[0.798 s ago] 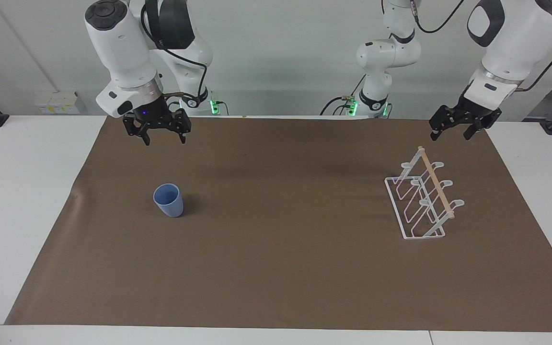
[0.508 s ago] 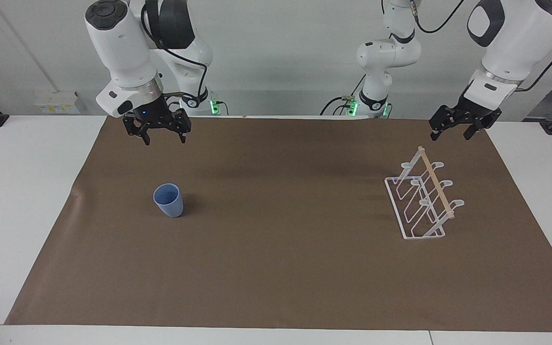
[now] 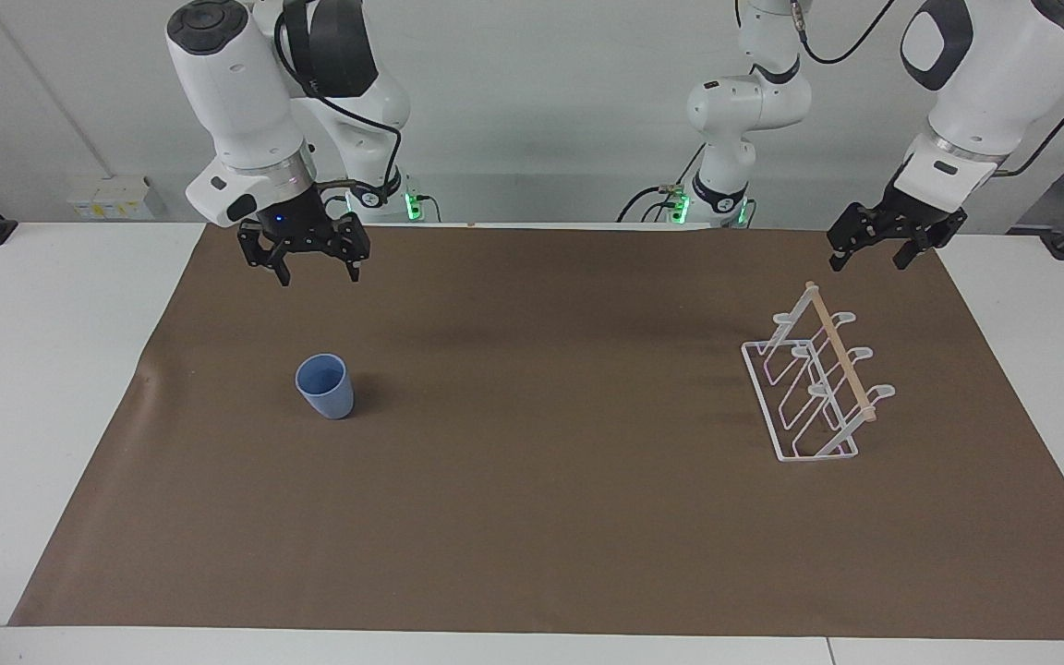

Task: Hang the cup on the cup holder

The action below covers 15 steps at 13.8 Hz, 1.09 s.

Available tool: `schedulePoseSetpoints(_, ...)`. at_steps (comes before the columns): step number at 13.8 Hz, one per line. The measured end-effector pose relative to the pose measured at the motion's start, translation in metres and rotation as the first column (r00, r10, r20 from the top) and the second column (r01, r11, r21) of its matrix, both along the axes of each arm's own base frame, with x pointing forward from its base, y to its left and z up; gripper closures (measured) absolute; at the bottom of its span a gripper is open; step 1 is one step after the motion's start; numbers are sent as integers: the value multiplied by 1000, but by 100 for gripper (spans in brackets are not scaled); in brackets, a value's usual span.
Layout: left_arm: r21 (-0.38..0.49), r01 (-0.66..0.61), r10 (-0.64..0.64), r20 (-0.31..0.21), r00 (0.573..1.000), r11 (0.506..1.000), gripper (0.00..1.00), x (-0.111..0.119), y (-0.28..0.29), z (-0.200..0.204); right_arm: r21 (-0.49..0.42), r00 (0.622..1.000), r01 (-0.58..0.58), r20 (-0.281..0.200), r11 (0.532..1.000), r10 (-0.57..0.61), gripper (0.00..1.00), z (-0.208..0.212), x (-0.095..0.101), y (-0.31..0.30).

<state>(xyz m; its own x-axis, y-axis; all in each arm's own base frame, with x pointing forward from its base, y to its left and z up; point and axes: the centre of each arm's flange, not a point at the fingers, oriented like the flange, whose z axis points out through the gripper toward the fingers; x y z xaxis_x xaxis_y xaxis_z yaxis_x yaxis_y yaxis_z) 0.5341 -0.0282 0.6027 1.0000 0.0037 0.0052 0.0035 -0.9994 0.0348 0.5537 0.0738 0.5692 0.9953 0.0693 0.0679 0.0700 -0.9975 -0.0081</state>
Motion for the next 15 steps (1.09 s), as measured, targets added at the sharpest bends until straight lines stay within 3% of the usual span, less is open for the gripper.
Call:
schedulePoseSetpoints(4,0,0,0,0,1000,1000,0,0,0,0,16,997,-22,71,1000,21,0,-57,5,14)
schedulePoseSetpoints(10,0,0,0,0,1000,1000,0,0,0,0,95,998,-31,57,995,25,0,-155,24,20)
schedulePoseSetpoints(15,0,0,0,0,1000,1000,0,0,0,0,105,998,-18,57,994,12,0,-178,23,14)
